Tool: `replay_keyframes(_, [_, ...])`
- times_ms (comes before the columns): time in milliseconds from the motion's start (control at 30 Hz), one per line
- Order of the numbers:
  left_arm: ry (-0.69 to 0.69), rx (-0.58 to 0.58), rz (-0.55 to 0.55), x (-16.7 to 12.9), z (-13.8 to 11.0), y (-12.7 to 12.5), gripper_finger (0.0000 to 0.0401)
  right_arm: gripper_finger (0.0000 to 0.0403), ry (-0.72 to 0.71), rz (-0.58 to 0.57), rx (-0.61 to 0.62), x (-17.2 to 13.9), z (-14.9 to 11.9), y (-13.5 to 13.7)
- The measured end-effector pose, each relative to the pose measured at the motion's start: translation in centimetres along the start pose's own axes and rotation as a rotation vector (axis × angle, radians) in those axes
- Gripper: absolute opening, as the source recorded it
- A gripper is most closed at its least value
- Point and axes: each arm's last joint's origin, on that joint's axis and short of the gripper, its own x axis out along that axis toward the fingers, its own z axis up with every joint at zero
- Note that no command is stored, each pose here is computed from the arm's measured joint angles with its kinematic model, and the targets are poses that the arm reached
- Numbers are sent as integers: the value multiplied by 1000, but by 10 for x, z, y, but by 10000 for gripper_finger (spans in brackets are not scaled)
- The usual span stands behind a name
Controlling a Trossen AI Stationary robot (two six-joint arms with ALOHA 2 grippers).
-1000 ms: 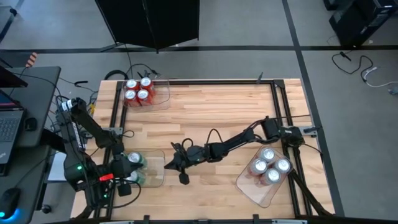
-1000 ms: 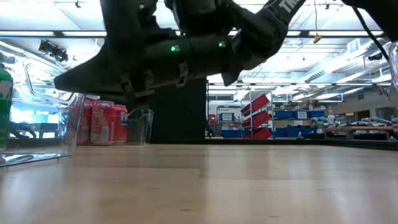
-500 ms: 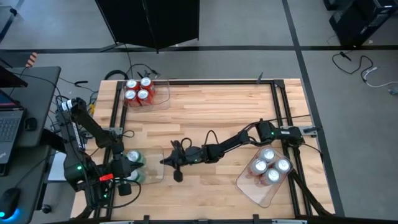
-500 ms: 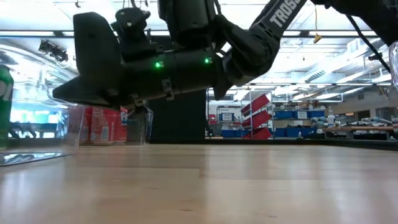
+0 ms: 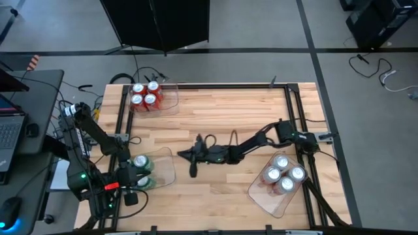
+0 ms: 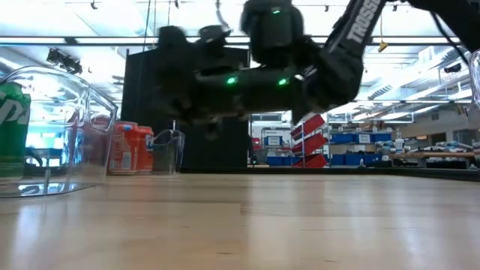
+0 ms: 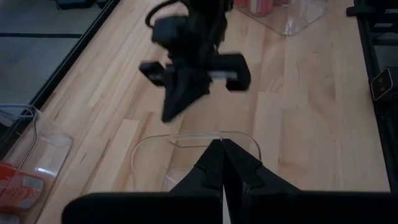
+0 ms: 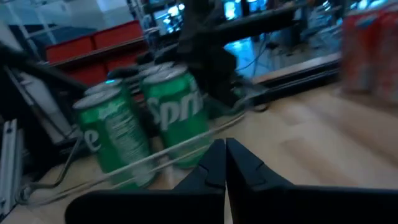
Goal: Sort soda cans
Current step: Move the transparent bin with sorted green soda cans to the top center
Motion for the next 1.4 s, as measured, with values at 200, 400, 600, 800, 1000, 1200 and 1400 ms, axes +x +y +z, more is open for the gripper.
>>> replay_keyframes(200, [-2,-7,-5,0,0,-1,1,0,-15,12,-57,-28,32,-3])
replay_keyframes(400, [-4,-18,-13,0,1,-2,1,0,271,135,-242,-21,70,33])
replay_keyframes(600, [6,-17,-15,0,0,-2,1,0,489,254,-389,7,97,61])
replay_keyframes(800, [38,6,-26,0,-1,-2,1,0,585,267,-476,36,96,68])
replay_keyframes(1000, [40,6,-27,0,-1,-2,1,0,695,255,-505,62,83,64])
replay_keyframes(1200, [47,1,-33,0,-1,-3,0,0,810,192,-539,67,89,59])
replay_keyframes(1400, [49,0,-35,0,-1,-3,1,0,921,98,-577,59,99,50])
